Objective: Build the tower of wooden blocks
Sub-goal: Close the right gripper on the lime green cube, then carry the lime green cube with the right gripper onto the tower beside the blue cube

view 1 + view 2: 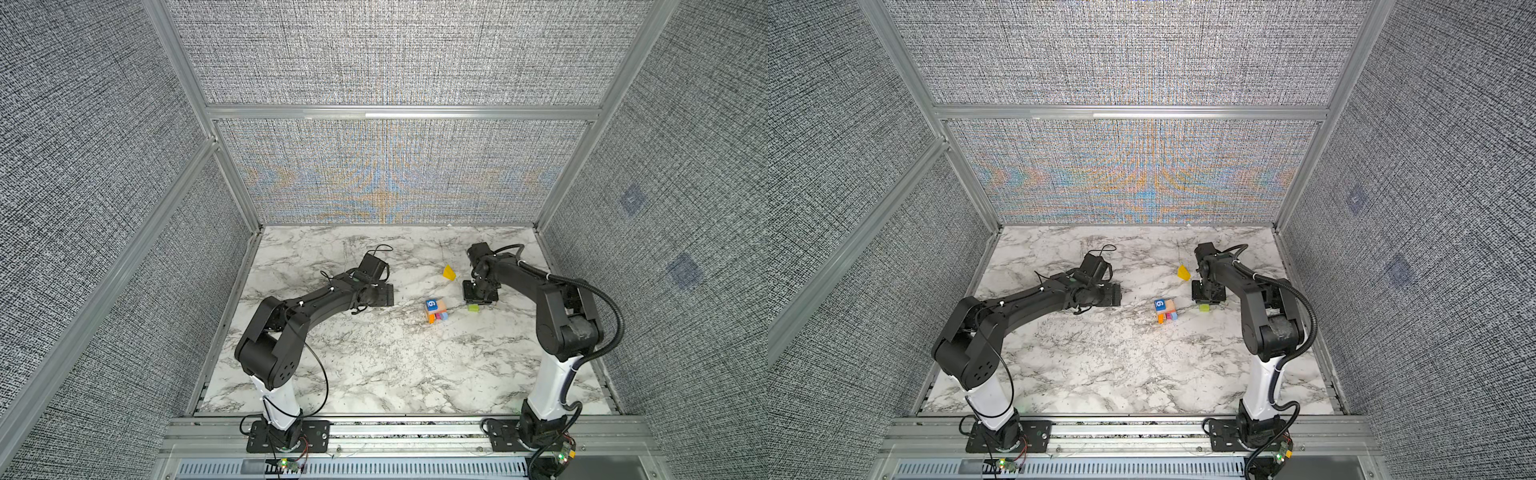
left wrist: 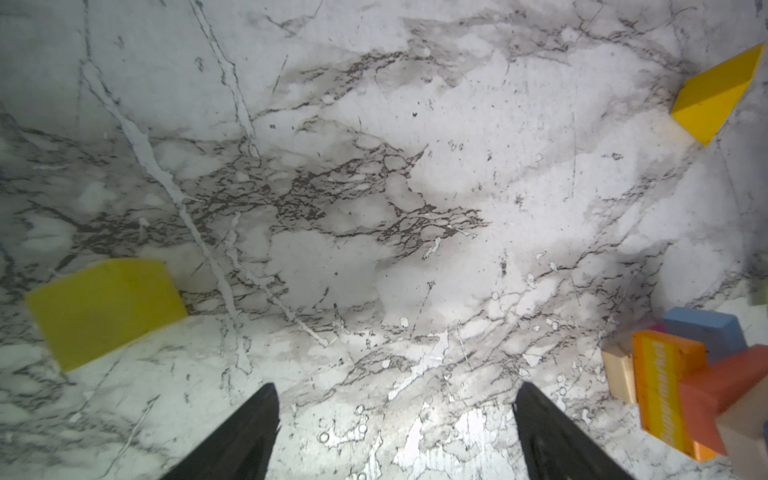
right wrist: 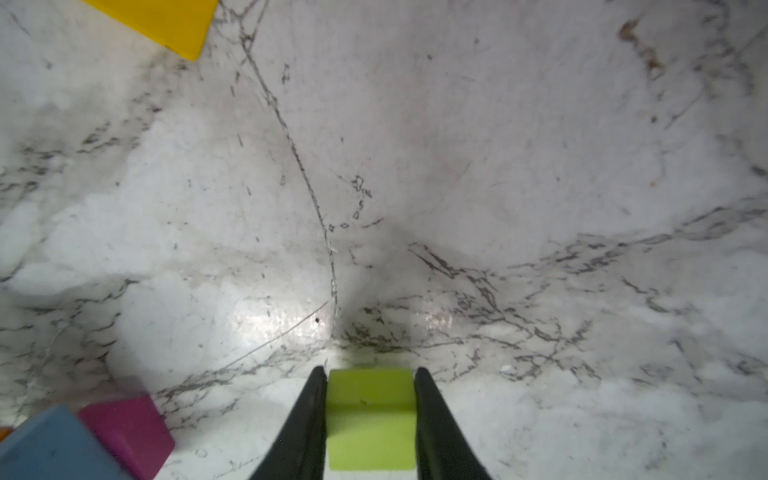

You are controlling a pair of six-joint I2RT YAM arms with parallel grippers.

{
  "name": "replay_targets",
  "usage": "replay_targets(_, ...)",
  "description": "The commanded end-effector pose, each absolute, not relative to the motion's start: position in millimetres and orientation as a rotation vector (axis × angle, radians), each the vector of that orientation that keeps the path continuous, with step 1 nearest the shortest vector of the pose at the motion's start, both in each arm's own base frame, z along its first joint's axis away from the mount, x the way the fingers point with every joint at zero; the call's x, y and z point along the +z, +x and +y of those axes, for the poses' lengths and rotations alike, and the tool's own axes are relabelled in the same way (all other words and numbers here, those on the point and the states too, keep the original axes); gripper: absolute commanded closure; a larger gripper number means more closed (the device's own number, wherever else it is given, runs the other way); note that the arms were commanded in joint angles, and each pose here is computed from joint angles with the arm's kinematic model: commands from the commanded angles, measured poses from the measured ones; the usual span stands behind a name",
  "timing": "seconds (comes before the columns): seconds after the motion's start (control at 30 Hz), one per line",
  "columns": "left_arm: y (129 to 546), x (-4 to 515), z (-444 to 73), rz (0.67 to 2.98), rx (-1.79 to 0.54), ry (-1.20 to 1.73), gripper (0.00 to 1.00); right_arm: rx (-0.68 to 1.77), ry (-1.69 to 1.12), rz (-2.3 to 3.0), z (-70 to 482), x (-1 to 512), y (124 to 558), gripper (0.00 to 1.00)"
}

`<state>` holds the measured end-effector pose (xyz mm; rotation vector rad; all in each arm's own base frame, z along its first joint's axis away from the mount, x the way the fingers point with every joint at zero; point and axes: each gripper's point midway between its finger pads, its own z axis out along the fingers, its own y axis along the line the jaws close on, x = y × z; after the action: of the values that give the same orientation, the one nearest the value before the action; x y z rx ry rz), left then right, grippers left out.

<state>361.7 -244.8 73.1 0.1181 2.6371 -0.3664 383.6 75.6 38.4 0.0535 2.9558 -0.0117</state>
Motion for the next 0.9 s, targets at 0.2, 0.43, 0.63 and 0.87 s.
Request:
replay_targets(0.2,352.7,84.8,-238.1,2.623,-0.378,0.121,0.11,0.002,0.016,2.945,85.8,68.3,374.1,0.74)
replay_targets(0.43,344.7,92.2,-234.0,2.610,-0.399,0.113,0.11,0.024,-0.022,2.912,101.0,94.6,371.3,0.74)
replay_targets(0.63,339.1,96.5,-230.5,2.603,-0.409,0.105,0.11,0.022,-0.079,2.889,119.7,109.8,370.9,0.74)
replay_targets(0.87,331.4,96.4,-224.1,2.600,-0.406,0.091,0.11,0.045,-0.151,2.876,145.7,118.3,368.8,0.74)
